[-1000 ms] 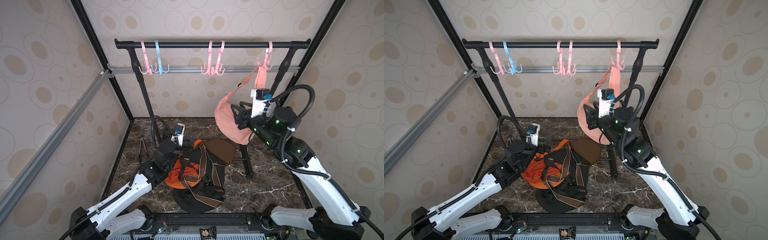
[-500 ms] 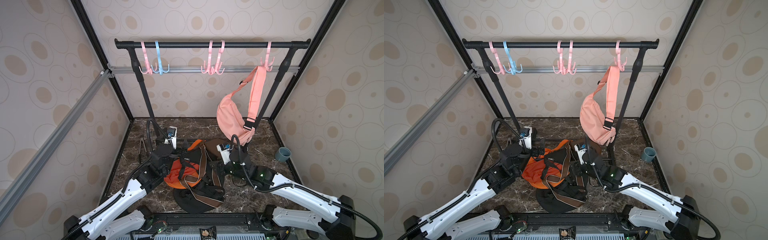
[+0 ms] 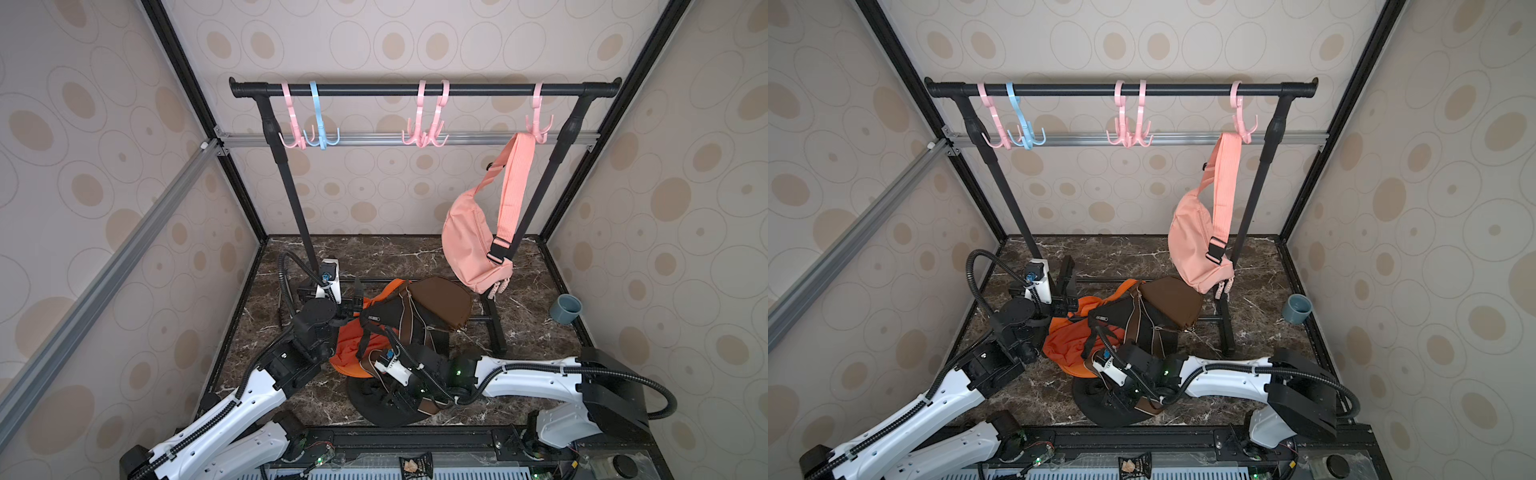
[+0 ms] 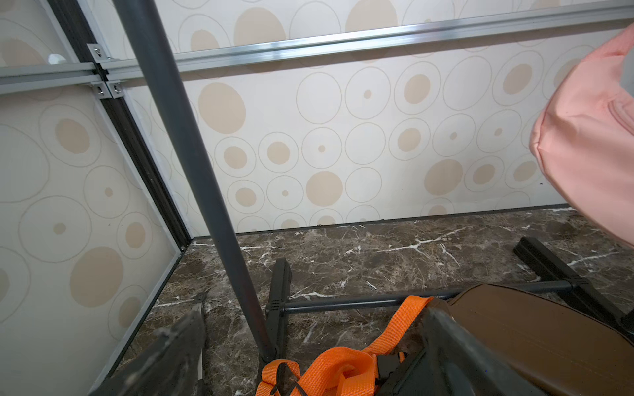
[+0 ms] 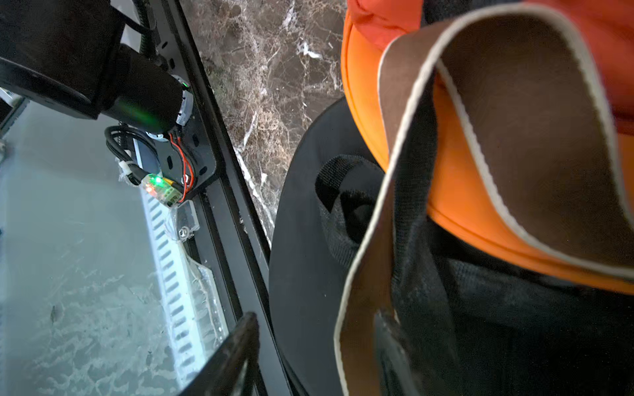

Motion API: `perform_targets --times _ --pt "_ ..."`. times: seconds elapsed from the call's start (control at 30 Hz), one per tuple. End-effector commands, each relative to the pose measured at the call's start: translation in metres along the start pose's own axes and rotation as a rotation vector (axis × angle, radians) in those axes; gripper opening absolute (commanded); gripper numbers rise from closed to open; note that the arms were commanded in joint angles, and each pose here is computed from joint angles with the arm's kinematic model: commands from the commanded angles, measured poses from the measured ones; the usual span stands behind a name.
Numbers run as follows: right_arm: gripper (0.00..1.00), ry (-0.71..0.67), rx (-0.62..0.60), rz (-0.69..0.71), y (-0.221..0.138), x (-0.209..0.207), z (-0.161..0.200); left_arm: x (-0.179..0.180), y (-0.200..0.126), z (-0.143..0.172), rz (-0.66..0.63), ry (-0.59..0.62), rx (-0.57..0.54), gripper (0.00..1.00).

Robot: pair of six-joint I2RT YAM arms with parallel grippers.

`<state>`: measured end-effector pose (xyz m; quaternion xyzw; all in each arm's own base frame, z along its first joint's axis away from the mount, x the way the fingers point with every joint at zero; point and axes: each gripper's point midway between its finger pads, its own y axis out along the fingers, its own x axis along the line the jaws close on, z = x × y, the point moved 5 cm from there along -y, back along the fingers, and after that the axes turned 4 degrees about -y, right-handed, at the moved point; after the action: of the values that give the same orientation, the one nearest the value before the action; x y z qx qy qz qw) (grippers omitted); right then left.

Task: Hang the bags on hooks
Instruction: Pick up the bag from the bag.

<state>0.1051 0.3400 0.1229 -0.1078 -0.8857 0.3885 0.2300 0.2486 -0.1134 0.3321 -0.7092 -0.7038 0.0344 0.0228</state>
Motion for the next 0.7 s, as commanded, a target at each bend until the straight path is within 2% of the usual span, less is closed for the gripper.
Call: perform_targets --times 0.0,0.07,0.13,0.2,0.3,0.4,0.43,0.53,0.67 --pt "0.50 -0.040 -0.039 0.011 0.009 0.000 -0.018 0.004 -0.002 -0.007 -0.022 -0.019 -0.032 1.00" --pt "0.40 -0.035 -0.043 0.090 0.012 -0.009 -0.022 0.003 -0.002 -0.007 -0.020 -0.016 -0.029 1.00" --pt "0.36 -0.042 -0.066 0.146 0.011 -0.016 -0.026 0.003 -0.002 -0.006 -0.022 -0.013 -0.028 1.00" --pt "0.25 -0.025 -0.085 0.227 0.008 -0.025 -0.029 0.003 -0.002 -0.006 -0.019 -0.013 -0.027 1.00" --pt "0.24 -0.031 -0.045 0.320 0.009 -0.036 -0.029 0.002 -0.001 -0.006 -0.015 -0.011 -0.026 1.00" --pt "0.03 -0.036 -0.024 0.349 0.007 -0.039 -0.028 0.002 -0.001 -0.005 -0.014 -0.007 -0.022 1.00" --pt "0.00 -0.045 -0.037 0.351 0.002 -0.038 -0.031 0.002 -0.001 -0.005 -0.016 -0.009 -0.025 1.00" --pt "0.00 -0.092 -0.131 0.378 -0.034 -0.030 -0.048 0.002 -0.001 -0.006 -0.013 -0.009 -0.028 1.00" --pt "0.00 -0.192 -0.260 0.448 -0.100 -0.017 -0.077 -0.002 -0.002 -0.009 0.020 -0.009 -0.038 1.00"
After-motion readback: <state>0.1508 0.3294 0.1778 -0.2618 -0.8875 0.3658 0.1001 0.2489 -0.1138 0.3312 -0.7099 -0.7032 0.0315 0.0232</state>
